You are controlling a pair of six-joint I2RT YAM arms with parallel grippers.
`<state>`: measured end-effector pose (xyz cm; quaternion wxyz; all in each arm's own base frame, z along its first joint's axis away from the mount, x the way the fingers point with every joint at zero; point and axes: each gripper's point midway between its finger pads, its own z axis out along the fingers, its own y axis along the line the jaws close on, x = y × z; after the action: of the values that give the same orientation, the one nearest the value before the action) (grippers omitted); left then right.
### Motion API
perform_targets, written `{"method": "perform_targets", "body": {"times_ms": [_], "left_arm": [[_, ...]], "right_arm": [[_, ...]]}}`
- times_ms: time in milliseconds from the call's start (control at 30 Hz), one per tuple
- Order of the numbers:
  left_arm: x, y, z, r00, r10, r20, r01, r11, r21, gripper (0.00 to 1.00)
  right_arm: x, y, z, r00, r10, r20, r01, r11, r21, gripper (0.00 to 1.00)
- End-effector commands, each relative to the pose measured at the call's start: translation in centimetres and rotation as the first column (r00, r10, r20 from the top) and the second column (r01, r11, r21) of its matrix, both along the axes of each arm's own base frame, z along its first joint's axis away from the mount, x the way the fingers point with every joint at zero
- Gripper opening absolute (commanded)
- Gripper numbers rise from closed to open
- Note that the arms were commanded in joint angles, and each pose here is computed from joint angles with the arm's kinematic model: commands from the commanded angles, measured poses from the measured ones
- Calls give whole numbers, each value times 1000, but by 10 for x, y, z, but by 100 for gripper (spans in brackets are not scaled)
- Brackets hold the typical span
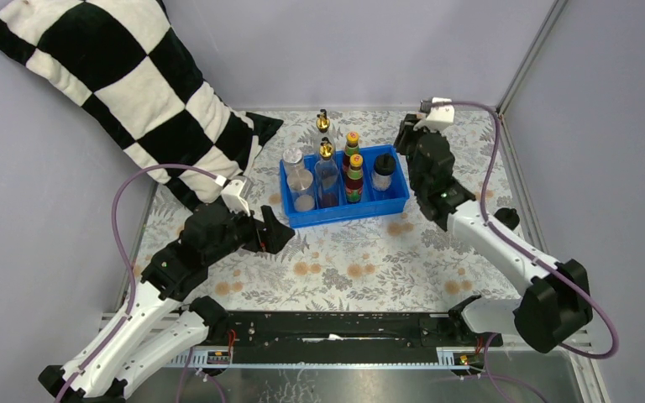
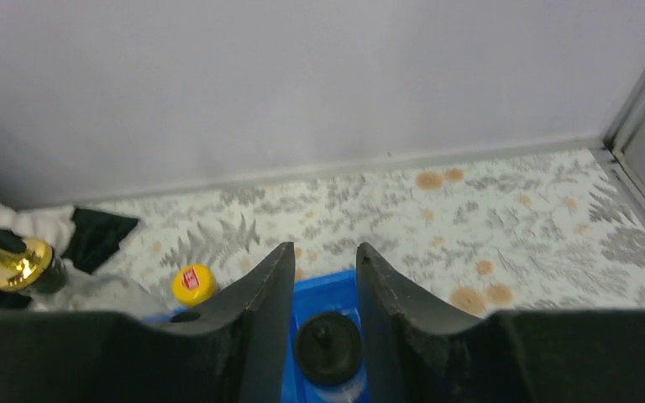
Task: Organize the condiment bottles
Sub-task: Place the bottle in the storage box, then adjust the bottle in the storage box.
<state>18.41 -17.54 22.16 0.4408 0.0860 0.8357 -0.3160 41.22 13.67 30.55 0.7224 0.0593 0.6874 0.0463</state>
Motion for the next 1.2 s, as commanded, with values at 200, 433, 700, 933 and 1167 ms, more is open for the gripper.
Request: {"method": "perform_targets", "body": {"times_ms": [200,433,700,933,1167], "left_arm": [[2,-4,10,999,-3,51,5,1000,-28,99],[0,-6,10,999,-19,51,20,999,-28,99],[-3,-9,10,998,-32,51,34,999,-26,99],[-3,-8,12,998,-31,57,32,999,-28,99],[-4,-9,11,998,-33,54,34,999,-24,99]], "right_arm": [[-66,-4,-118,715,2,-699,-169,971,-171,62],[-55,10,-168,689,61,-722,-199,974,-107,56],[-21,33,-189,735,116,-668,-226,971,-80,54],[5,39,-218,743,81,-664,-195,976,-100,51],[32,31,-220,790,56,-611,-126,989,-72,49]]}}
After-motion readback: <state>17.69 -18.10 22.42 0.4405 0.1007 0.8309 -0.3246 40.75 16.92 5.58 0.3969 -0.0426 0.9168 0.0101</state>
